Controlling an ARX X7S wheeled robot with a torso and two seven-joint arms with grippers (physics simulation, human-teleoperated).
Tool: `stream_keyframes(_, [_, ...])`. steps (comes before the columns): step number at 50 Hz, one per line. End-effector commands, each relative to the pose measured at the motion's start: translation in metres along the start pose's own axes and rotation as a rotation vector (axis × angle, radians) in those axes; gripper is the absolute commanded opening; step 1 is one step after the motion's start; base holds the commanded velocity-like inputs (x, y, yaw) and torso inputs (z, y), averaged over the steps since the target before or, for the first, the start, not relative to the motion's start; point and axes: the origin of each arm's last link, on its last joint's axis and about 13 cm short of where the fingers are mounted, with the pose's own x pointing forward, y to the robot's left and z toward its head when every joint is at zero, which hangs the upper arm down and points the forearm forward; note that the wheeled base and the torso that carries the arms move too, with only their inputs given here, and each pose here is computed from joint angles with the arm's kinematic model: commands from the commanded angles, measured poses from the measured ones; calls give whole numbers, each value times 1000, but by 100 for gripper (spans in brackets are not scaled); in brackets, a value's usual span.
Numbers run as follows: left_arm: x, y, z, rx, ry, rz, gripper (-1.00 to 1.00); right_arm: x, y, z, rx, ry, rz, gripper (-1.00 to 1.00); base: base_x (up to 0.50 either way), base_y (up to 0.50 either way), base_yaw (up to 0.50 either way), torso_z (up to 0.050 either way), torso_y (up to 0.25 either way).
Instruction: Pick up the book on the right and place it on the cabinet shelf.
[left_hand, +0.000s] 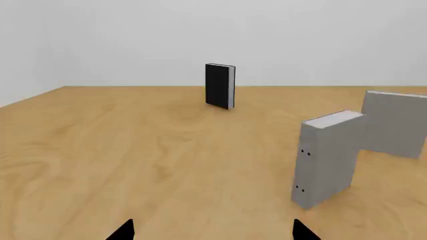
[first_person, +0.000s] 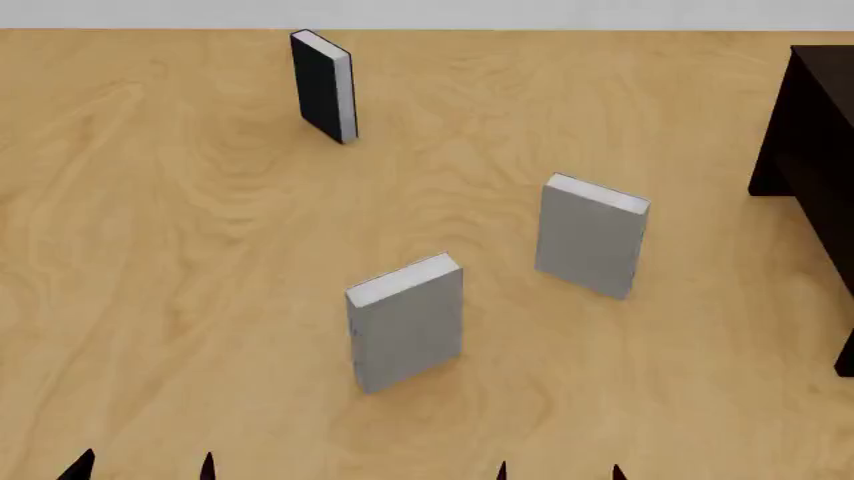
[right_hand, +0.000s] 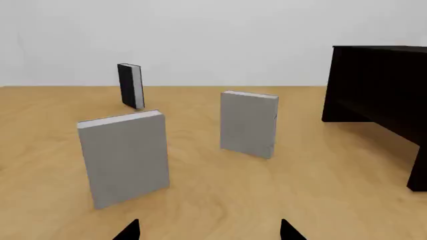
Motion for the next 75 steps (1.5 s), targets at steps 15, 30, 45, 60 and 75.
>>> stream_keyframes(15, [-6,0,12,-17,-14,-4,100,-4,3,5,-9,-2,16,100,0,0,0,0,0])
stream_keyframes(30, [-9,0,61,8,-27,1,100,-5,3,60,-33,-27,-7,100,0,0,0,0,0])
stream_keyframes(45, [-9,5,99,19,-16,17,100,-13,-9,111,-94,-42,-33,100,0,0,0,0,0])
stream_keyframes(60, [-47,16,134,0,-77,-35,100,-13,-27,150,-185,-86,-68,100,0,0,0,0,0])
stream_keyframes(75, [-80,17,134,-80,-71,3,100,-10,-40,185,-208,-116,-85,100,0,0,0,0,0])
